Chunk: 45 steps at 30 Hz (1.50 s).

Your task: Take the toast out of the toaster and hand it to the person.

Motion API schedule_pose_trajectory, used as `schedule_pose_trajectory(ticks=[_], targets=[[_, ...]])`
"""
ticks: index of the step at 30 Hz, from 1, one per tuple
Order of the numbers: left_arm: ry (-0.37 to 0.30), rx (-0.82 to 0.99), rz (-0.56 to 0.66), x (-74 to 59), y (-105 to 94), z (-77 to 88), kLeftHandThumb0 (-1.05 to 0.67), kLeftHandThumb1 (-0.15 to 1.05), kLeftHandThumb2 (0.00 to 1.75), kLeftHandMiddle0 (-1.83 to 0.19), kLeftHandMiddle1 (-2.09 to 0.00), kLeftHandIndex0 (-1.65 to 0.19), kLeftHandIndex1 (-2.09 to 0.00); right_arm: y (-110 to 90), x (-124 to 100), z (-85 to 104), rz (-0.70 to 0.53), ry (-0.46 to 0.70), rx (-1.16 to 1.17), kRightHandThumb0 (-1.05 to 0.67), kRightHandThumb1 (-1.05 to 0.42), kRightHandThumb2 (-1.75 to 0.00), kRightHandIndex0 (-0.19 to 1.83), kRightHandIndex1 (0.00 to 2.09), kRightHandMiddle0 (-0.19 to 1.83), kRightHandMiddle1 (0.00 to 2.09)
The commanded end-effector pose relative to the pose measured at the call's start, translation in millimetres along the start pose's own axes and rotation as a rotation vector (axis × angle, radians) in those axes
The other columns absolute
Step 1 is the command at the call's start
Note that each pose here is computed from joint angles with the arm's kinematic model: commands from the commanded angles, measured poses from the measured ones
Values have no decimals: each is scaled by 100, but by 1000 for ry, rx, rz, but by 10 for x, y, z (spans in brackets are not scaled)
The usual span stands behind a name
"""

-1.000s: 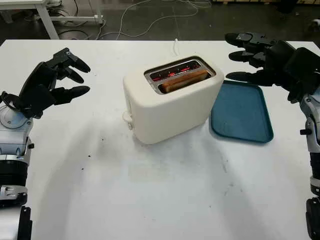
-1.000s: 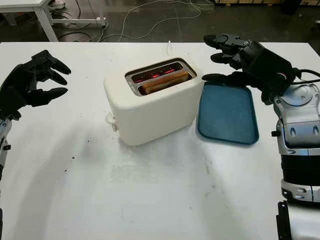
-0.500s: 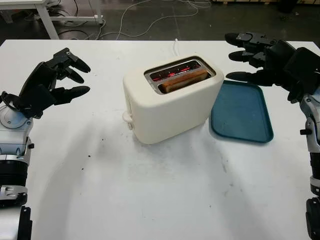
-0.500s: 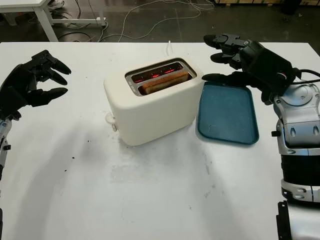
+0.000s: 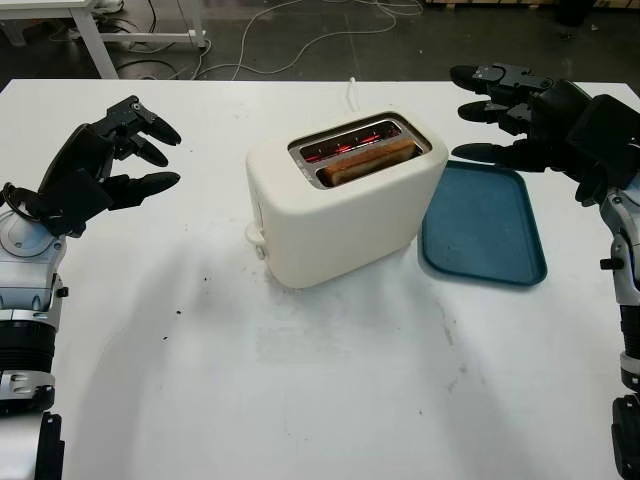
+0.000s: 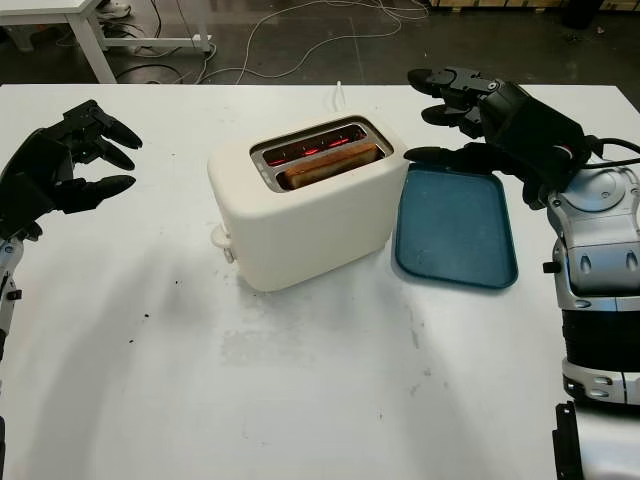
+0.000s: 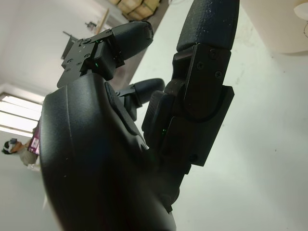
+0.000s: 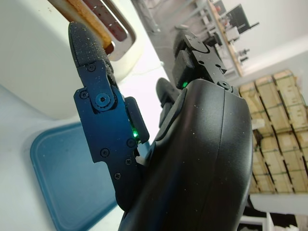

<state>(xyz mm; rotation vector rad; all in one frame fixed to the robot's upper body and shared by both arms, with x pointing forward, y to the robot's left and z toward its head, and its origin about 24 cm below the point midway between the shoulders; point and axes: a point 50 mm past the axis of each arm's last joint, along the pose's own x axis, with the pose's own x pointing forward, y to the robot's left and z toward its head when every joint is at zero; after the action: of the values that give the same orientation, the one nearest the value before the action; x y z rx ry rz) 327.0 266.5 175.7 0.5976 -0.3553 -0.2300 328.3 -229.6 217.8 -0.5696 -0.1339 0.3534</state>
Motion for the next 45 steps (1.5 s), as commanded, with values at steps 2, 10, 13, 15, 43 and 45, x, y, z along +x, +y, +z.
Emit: schedule_pose_trajectory(ticks=[2, 10, 13, 15, 43, 45], targets=[[-4, 3, 4, -18, 23, 4, -105, 92, 16, -16, -155, -16, -144, -14, -15, 39, -10, -22, -11, -66, -80, 0, 0, 66, 31, 5], [-3, 5, 6, -21, 26, 6, -105, 92, 17, -16, -155, -16, -145, -15, -14, 36, -11, -24, -9, -68, -80, 0, 0, 65, 30, 4], [-9, -5, 5, -20, 24, 2, -105, 92, 16, -16, -155, -16, -144, -15, -15, 38, -11, -25, -6, -66, -80, 0, 0, 66, 31, 5], [-10, -6, 6, -20, 24, -3, -105, 92, 16, -15, -154, -16, -144, -15, -14, 38, -13, -19, -10, -67, -80, 0, 0, 66, 31, 5], [-12, -1, 10, -21, 22, 2, -105, 92, 17, -16, -155, -16, -144, -4, -14, 40, -12, -23, -18, -66, -81, -1, 0, 68, 32, 6], [-11, -4, 10, -20, 21, 1, -105, 92, 17, -16, -155, -16, -145, -3, -11, 35, -13, -24, -16, -66, -80, 0, 0, 68, 32, 5]])
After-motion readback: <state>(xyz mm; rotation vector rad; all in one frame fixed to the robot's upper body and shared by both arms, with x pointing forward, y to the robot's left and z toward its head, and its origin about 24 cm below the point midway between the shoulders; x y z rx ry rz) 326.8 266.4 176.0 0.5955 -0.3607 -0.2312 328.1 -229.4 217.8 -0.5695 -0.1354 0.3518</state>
